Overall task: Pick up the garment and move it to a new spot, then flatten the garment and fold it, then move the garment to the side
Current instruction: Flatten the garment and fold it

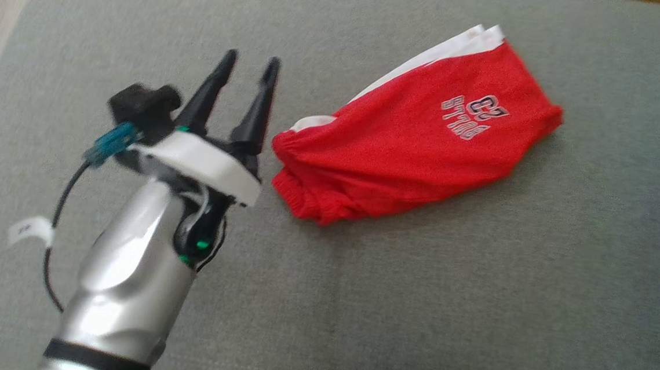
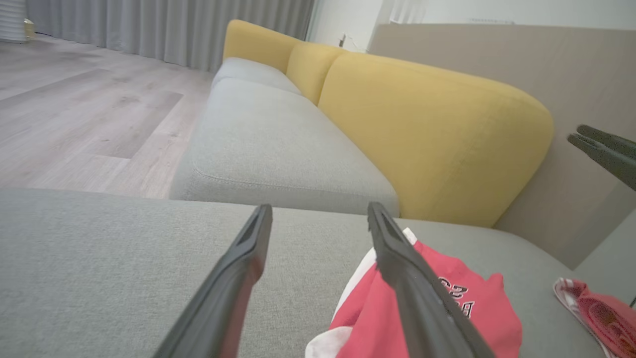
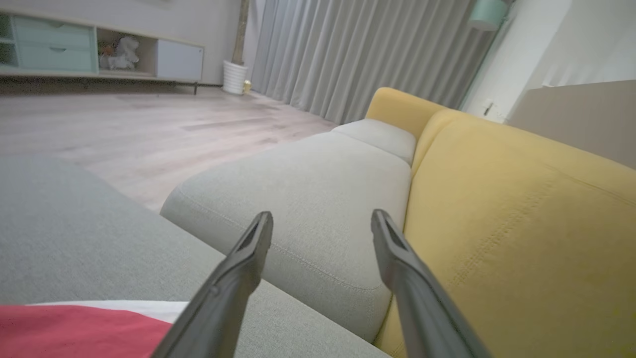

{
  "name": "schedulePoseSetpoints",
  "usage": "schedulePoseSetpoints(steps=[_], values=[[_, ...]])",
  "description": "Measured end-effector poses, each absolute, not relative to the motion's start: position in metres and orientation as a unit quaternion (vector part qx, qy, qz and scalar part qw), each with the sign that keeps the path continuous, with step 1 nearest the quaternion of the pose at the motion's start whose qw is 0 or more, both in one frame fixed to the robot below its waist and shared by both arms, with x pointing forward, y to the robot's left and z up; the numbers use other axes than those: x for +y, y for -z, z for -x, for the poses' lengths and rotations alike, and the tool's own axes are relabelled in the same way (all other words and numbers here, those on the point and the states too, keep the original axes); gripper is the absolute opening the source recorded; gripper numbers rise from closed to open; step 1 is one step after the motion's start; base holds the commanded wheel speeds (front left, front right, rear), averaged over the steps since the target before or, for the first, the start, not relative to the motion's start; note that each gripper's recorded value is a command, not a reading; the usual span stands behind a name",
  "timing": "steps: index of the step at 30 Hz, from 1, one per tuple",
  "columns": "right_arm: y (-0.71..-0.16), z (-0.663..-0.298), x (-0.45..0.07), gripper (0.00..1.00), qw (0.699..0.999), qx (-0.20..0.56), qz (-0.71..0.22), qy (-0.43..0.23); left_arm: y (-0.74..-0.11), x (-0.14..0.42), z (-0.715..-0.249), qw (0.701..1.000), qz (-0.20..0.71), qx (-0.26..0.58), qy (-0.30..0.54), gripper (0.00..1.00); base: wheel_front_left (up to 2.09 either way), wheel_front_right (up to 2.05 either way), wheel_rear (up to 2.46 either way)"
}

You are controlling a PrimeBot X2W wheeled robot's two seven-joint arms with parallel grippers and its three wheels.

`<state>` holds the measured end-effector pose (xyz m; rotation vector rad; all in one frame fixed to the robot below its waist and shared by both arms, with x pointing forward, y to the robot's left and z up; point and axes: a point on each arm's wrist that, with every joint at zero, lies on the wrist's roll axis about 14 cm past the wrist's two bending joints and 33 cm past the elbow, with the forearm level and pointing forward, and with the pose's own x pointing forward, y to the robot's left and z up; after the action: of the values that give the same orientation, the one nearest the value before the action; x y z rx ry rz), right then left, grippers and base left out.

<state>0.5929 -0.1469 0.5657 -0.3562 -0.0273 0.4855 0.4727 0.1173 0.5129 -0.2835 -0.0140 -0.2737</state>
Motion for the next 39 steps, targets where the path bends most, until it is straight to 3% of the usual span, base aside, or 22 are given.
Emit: schedulePoseSetpoints(steps=[11, 21, 31, 39], values=[[-0.572, -0.494, -0.167, 1.00, 0.972, -0.072, 0.100, -0.199, -0.546, 0.121, -0.437, 0.973, 0.191, -0.071, 0.108, 1.00, 0.00, 0.00, 0.00], [-0.531, -0.421, -0.168, 1.00, 0.983, -0.053, 0.075, -0.159, -0.535, 0.111, -0.405, 0.974, 0.180, -0.065, 0.119, 1.00, 0.00, 0.00, 0.00], [-0.505, -0.387, -0.167, 1.00, 0.990, -0.028, 0.051, -0.129, -0.519, 0.109, -0.383, 0.978, 0.165, -0.047, 0.116, 1.00, 0.00, 0.00, 0.00], [-0.499, -0.391, -0.161, 1.00, 0.991, -0.021, 0.030, -0.125, -0.514, 0.108, -0.381, 0.979, 0.165, -0.039, 0.113, 1.00, 0.00, 0.00, 0.00]])
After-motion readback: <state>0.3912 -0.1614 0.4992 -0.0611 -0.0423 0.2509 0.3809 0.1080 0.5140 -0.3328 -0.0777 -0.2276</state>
